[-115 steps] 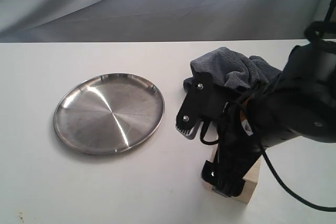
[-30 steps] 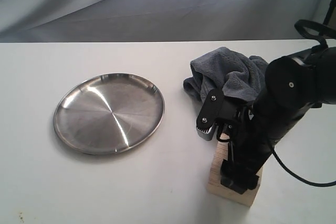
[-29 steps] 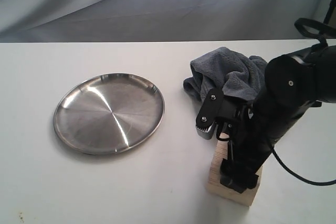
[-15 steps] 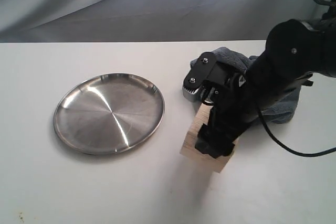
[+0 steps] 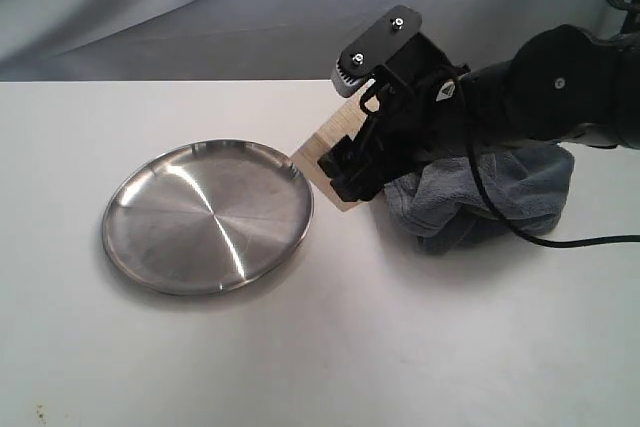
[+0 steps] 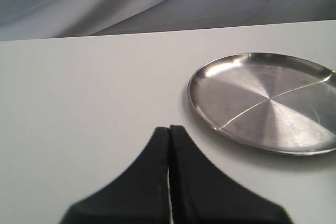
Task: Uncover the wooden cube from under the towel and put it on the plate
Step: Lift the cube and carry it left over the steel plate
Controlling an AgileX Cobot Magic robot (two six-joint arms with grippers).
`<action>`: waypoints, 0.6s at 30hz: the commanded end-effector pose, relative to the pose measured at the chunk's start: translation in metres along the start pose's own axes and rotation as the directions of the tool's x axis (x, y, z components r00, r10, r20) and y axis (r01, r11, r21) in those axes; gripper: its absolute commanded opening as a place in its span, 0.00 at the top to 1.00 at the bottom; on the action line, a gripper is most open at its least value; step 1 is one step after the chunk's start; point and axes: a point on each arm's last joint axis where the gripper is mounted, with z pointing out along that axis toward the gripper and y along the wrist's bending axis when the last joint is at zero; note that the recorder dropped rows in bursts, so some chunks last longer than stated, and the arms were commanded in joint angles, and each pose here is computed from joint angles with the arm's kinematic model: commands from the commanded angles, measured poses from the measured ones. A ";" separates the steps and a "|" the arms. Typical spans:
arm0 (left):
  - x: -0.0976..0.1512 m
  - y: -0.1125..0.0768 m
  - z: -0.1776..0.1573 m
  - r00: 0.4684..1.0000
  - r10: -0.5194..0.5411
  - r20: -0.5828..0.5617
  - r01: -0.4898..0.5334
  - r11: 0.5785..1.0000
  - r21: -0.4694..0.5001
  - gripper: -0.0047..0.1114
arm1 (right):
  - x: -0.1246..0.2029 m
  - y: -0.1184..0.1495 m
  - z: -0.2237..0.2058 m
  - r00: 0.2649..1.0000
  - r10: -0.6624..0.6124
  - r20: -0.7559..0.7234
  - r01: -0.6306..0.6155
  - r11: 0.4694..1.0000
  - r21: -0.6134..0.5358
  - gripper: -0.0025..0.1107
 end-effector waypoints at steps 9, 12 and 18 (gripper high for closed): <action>0.000 0.000 0.000 1.000 -0.007 0.011 0.007 1.000 0.003 0.96 | -0.019 0.037 0.034 0.964 -0.207 0.165 0.193 0.976 0.098 0.98; 0.000 0.000 0.000 1.000 -0.007 0.011 0.007 1.000 0.003 0.96 | -0.022 0.040 0.051 0.972 -0.201 0.122 0.197 0.979 0.043 0.98; 0.000 0.000 0.000 1.000 -0.007 0.011 0.007 1.000 0.003 0.96 | -0.050 0.041 0.081 0.986 -0.112 0.125 0.116 0.993 -0.024 0.98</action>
